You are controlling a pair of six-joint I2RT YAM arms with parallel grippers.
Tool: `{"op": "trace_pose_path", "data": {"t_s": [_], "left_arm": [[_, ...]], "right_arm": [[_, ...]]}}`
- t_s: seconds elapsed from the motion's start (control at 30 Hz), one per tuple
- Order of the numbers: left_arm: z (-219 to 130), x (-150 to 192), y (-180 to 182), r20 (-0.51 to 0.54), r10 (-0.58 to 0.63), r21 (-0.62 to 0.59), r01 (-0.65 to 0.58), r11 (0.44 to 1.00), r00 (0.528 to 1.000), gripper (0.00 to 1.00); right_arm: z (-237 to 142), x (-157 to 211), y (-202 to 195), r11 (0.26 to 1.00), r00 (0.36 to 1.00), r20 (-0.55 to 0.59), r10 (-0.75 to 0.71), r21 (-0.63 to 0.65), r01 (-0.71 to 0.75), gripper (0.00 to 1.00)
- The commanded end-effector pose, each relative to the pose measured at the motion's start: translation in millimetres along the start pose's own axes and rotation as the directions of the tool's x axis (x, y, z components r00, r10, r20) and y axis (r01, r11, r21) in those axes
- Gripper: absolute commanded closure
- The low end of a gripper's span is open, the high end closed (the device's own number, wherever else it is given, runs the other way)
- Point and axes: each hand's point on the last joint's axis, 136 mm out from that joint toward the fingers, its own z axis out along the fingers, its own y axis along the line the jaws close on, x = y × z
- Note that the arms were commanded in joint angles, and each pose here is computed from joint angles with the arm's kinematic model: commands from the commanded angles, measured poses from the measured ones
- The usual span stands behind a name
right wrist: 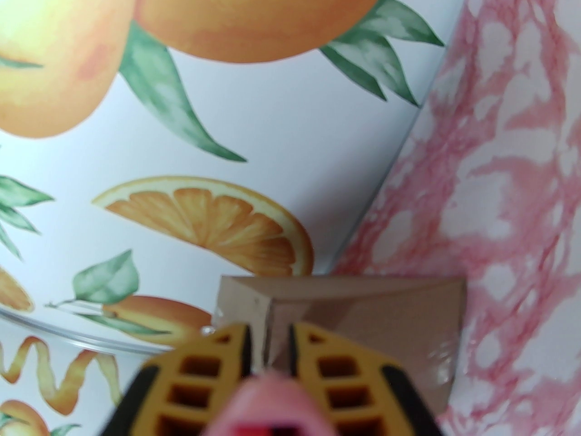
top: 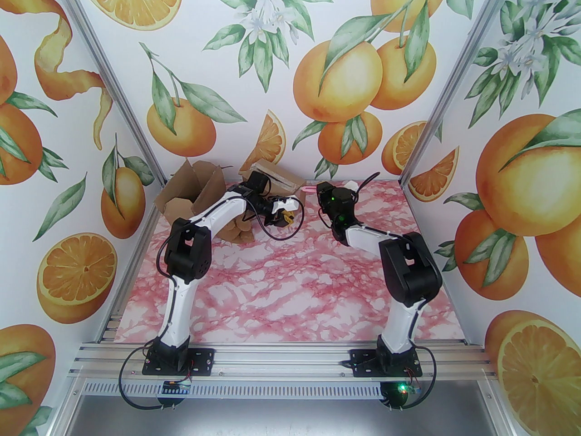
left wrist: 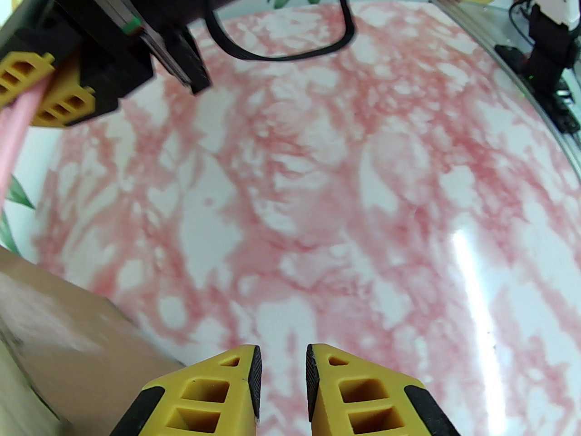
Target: Unpack the express box
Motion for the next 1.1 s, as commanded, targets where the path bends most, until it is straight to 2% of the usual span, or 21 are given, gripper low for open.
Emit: {"op": "trace_pose_path", "data": {"t_s": [0.0,0.17,0.23,0.4,0.63,0.77,0.9,1.07], "left_arm": [[-8.3,0.1,12.4,0.02,0.059,-0.013,-0.059,0.998,0.998,0.81],[-26.7,13.5,7.4,-0.023,0.038,0.002,-0.038,0.999,0.999,0.86],[-35.8,16.4,8.2,-0.037,-0.015,-0.01,0.015,1.0,0.999,0.91],[-35.5,51.3,16.7,-0.125,-0.149,-0.085,0.139,0.987,0.981,0.91],[-20.7,41.8,55.9,-0.039,-0.2,-0.183,0.19,0.965,0.979,0.97],[-0.1,25.6,72.0,-0.011,-0.168,-0.208,0.162,0.965,0.986,0.97],[10.8,12.8,89.4,0.052,-0.202,-0.252,0.209,0.945,0.978,0.97],[15.9,8.6,99.7,0.076,-0.23,-0.29,0.242,0.926,0.97,0.97]], "right_arm": [[7.5,12.4,-6.1,1.0,1.0,-0.03,-0.002,0.015,0.002,1.0],[10.3,12.0,-5.5,1.0,1.0,-0.028,-0.009,0.024,0.009,1.0],[11.1,11.6,-4.4,1.0,1.0,-0.027,-0.012,0.022,0.013,1.0],[12.8,11.6,-4.1,1.0,1.0,-0.026,-0.015,0.022,0.015,1.0],[12.1,14.2,-2.2,1.0,1.0,-0.022,-0.014,0.02,0.014,1.0],[8.4,25.4,0.1,1.0,1.0,-0.014,0.017,-0.004,-0.017,1.0],[2.3,39.4,-1.5,0.997,0.998,-0.019,0.068,-0.023,-0.068,1.0],[-0.8,59.2,-3.0,0.996,0.995,-0.055,0.078,-0.029,-0.08,1.0]]}}
